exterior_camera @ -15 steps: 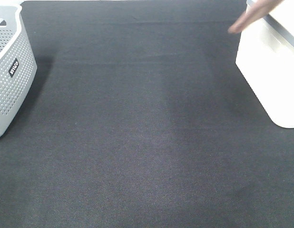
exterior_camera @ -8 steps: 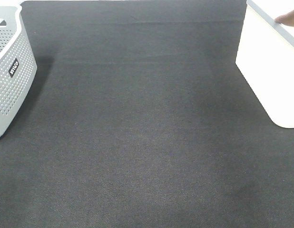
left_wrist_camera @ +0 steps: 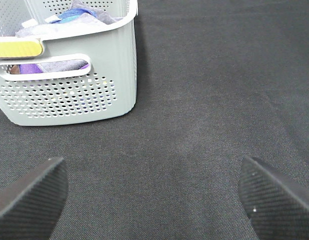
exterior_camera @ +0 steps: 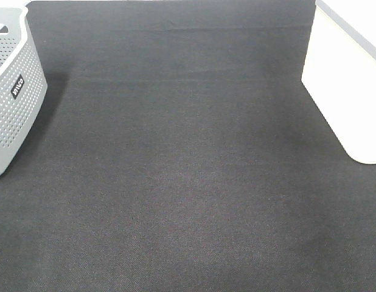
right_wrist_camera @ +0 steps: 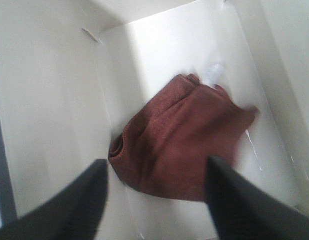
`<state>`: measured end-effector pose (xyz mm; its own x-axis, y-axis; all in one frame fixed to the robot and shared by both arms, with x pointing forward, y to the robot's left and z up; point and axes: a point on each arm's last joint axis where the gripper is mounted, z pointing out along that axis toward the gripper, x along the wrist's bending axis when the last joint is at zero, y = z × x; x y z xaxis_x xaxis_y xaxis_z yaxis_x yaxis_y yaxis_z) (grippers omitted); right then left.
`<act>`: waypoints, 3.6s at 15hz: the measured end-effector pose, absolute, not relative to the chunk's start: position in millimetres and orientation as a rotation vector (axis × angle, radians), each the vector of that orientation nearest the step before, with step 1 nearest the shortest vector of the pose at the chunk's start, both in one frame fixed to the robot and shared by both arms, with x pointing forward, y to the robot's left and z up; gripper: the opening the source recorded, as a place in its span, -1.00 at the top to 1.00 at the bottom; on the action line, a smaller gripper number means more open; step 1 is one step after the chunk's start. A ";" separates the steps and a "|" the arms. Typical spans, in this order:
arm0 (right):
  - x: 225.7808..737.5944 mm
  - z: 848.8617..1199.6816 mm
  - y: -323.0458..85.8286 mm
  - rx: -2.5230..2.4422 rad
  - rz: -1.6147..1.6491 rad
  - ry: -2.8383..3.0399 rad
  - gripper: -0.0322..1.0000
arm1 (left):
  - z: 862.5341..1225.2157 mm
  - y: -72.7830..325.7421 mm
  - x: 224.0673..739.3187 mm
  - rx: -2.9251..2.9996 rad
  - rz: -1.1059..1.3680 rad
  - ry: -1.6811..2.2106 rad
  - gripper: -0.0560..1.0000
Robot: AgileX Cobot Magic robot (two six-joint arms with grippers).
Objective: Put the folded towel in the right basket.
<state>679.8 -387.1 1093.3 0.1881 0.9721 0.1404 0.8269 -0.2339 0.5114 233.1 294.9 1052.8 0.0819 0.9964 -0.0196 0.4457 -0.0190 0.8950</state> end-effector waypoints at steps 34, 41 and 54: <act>323.2 1052.1 -293.5 2.023 0.536 1.947 -0.50 | 1052.8 294.9 233.1 1.578 0.890 1.472 -0.77; 259.2 1052.4 -294.8 1.653 0.867 1.709 -0.50 | 1052.8 294.9 233.1 1.578 0.890 1.472 -0.77; 237.5 1052.9 -295.5 1.534 0.948 1.616 -0.50 | 1052.8 294.9 233.1 1.578 0.890 1.472 -0.77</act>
